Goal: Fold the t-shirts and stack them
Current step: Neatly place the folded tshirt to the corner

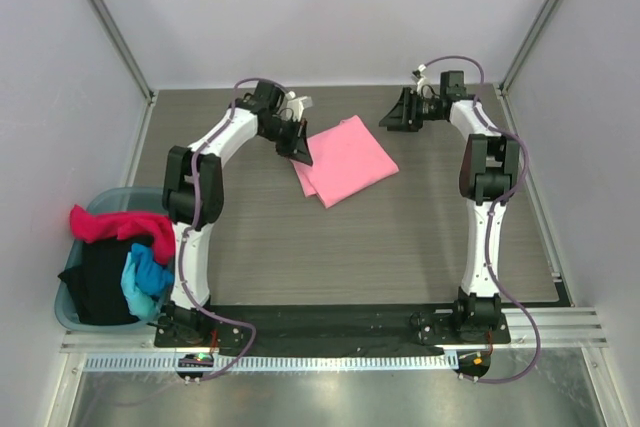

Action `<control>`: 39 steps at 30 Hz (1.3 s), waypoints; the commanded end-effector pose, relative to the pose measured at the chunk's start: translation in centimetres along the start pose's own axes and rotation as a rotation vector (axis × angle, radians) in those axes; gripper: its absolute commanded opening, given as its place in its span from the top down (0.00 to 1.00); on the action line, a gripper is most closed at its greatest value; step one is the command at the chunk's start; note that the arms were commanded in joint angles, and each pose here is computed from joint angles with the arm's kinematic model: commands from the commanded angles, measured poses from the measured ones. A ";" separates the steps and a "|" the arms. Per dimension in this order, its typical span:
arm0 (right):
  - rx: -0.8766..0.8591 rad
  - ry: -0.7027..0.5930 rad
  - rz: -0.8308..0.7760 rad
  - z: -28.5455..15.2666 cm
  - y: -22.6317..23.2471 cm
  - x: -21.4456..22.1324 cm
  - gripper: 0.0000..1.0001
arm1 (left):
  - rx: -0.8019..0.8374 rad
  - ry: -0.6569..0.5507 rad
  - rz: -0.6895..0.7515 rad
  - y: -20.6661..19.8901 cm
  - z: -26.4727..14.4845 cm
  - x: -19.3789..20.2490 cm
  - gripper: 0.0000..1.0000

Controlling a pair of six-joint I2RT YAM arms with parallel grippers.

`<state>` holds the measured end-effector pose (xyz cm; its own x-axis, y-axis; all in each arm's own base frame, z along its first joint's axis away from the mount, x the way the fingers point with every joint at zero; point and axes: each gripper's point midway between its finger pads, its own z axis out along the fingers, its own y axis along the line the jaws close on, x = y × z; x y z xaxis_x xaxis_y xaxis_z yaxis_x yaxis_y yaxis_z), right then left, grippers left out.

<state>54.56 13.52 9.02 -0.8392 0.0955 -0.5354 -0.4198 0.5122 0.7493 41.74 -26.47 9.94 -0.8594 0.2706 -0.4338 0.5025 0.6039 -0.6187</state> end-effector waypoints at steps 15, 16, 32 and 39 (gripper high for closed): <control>0.012 0.164 0.019 2.6 -2.8 5.5 0.36 | -0.092 -0.002 -0.009 2.3 -2.9 1.3 1.00; 0.014 0.167 0.019 2.5 -2.8 5.6 0.37 | -0.100 -0.004 -0.007 2.6 -2.9 1.2 1.00; 0.064 0.240 -0.020 4.8 -2.5 7.0 0.94 | -0.247 -0.016 0.070 4.8 -4.7 0.2 1.00; 0.185 0.011 -0.041 -1.1 -5.4 -0.7 0.99 | -0.265 -0.010 0.085 5.2 -4.8 0.2 1.00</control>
<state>52.17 15.66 2.47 -0.9066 -0.0368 -0.4203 -0.3699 0.5486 0.7498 42.52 -20.07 6.09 -0.8636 0.3126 -0.3957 0.4776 0.7586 -0.4432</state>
